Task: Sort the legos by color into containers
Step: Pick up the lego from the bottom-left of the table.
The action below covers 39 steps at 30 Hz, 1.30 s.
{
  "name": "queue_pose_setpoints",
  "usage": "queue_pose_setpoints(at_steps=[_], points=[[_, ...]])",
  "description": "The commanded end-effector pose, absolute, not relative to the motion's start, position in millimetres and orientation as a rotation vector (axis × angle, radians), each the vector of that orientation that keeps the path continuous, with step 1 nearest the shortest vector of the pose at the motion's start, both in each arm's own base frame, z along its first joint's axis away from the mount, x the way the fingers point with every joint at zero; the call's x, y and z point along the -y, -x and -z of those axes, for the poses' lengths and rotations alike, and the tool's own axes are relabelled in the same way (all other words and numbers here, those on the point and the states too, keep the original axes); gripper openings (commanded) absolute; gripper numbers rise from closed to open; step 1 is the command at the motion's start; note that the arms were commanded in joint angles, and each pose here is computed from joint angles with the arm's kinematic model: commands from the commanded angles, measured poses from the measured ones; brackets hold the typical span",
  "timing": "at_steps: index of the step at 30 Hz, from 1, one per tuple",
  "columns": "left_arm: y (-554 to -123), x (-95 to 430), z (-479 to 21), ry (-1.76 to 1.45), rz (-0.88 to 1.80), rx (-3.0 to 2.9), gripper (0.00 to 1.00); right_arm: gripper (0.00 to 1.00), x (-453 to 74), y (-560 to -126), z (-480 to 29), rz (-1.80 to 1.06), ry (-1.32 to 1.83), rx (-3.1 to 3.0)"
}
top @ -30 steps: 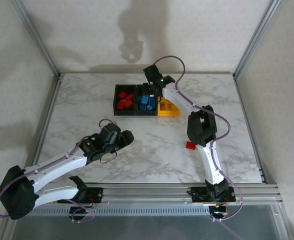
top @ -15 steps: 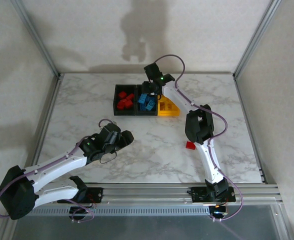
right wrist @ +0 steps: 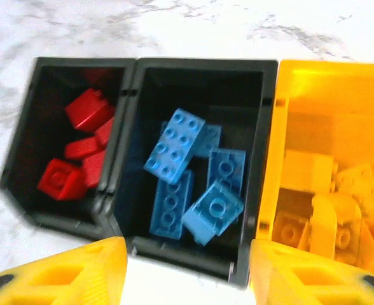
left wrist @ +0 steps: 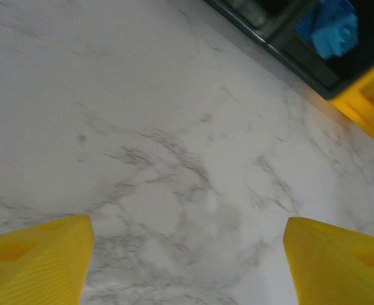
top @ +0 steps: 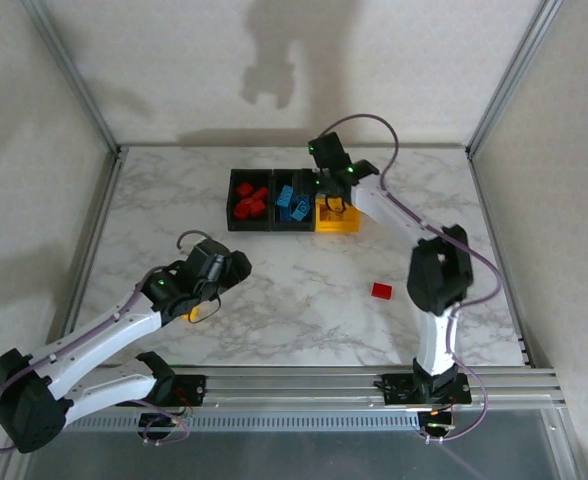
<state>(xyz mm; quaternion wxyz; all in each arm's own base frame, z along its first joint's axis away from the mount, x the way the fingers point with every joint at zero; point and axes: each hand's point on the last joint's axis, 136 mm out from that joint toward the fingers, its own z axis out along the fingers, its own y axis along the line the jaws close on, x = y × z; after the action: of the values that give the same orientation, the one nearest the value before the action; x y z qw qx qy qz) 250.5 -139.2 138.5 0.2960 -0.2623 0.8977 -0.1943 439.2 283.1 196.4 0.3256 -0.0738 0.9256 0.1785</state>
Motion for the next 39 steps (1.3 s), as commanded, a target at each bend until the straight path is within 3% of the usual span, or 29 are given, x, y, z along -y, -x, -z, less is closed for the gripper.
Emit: queue_pose_setpoints(at_steps=[1, 9, 22, 27, 30, 34, 39], points=[[-241.8, 97.8, -135.3, 0.784, 0.297, -2.392, 0.79, 0.54, -289.2, -407.5, -212.4, -0.631, 0.252, -2.357], [-236.3, 51.0, -119.6, 0.870, -0.020, -2.379, 1.00, 0.54, -255.4, -339.4, -185.6, -0.668, 0.287, -2.400], [-225.1, 35.5, -39.4, 0.849, -0.254, -2.532, 0.99, 0.54, -240.6, -323.9, -162.1, -0.641, 0.253, -2.449], [-218.9, 45.0, -20.3, 0.826, -0.205, -2.606, 1.00, 0.54, -240.7, -325.7, -159.5, -0.638, 0.238, -2.454], [-218.9, 51.4, -19.4, 0.812, -0.172, -2.628, 0.96, 0.53, -239.9, -326.9, -153.1, -0.629, 0.226, -2.470], [-222.5, 62.6, -25.4, 0.775, -0.122, -2.644, 0.80, 0.53, -241.0, -327.4, -147.6, -0.632, 0.220, -2.483], [-225.4, 71.5, -27.8, 0.749, -0.094, -2.660, 0.71, 0.53, -241.9, -329.4, -145.3, -0.632, 0.207, -2.486]])
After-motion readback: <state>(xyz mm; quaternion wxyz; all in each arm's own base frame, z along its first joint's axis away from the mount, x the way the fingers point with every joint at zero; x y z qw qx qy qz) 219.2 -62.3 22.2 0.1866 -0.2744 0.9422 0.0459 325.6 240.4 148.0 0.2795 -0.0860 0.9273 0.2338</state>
